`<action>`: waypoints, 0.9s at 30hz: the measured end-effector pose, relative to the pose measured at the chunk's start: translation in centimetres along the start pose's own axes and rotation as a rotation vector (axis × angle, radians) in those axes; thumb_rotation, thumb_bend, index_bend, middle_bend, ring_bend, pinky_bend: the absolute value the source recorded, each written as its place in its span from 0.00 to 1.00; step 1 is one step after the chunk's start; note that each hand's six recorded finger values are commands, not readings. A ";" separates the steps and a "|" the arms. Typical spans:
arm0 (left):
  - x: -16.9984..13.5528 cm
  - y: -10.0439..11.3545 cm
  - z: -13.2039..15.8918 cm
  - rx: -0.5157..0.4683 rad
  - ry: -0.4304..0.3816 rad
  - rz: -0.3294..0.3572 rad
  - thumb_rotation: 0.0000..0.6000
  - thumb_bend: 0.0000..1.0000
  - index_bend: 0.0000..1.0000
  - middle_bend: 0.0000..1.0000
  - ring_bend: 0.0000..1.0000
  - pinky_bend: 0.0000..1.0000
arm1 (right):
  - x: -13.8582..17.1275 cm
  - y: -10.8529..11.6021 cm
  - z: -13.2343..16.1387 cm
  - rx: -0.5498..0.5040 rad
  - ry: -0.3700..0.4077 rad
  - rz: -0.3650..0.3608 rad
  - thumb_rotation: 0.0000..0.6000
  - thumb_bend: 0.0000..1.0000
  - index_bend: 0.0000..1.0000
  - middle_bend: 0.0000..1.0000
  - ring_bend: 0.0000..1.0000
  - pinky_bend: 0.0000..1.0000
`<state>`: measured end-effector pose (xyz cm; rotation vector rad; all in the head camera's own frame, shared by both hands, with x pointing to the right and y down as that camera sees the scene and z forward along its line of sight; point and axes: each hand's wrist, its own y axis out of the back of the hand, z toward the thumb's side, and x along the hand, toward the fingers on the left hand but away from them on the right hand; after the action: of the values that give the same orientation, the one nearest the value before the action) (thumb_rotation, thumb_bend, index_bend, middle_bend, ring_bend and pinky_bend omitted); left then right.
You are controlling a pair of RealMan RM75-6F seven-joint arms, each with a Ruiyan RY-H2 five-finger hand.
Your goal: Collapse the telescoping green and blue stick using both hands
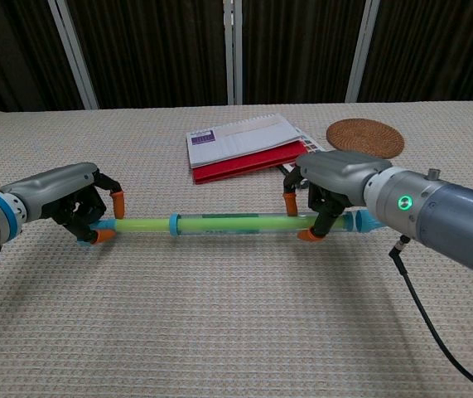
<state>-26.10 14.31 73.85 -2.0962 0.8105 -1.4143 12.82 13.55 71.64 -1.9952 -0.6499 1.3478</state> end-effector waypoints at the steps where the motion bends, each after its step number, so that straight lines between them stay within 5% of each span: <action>1: 0.0 -0.1 0.1 -0.001 -0.001 -0.001 1.00 0.41 0.72 0.85 0.80 1.00 | 0.0 0.0 0.0 0.000 -0.001 0.000 1.00 0.37 0.64 1.00 1.00 1.00; 7: 0.2 -0.2 0.3 -0.004 -0.001 -0.001 1.00 0.41 0.68 0.85 0.80 1.00 | -0.1 -0.1 -0.3 -0.004 -0.009 0.002 1.00 0.36 0.60 1.00 1.00 1.00; 9: 0.2 -0.3 0.3 -0.004 -0.003 -0.002 1.00 0.39 0.54 0.85 0.80 1.00 | -0.1 -0.1 -0.3 -0.007 -0.009 0.003 1.00 0.28 0.45 1.00 1.00 1.00; 13: 0.0 -0.3 0.2 -0.011 -0.008 -0.003 1.00 0.14 0.07 0.84 0.80 1.00 | 0.0 0.0 -0.6 -0.024 -0.008 0.005 1.00 0.00 0.05 1.00 1.00 1.00; 19: -0.5 0.7 -0.5 -0.007 -0.009 0.021 1.00 0.02 0.00 0.72 0.72 0.91 | 0.8 0.8 -1.3 -0.003 0.001 -0.014 1.00 0.00 0.00 0.98 1.00 1.00; 23: -2.0 3.1 -1.8 0.004 0.003 0.095 1.00 0.01 0.00 0.53 0.55 0.70 | 2.3 2.5 -2.7 0.026 0.016 -0.077 1.00 0.00 0.00 0.87 0.94 0.99; 27: -4.8 6.0 -3.5 0.012 0.023 0.193 1.00 0.00 0.00 0.19 0.20 0.27 | 4.9 5.0 -5.1 0.039 0.045 -0.173 1.00 0.00 0.00 0.57 0.65 0.64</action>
<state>-31.98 13.26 67.88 -1.9383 0.9823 -1.3382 19.60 12.38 66.30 -1.8864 -0.7516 1.2001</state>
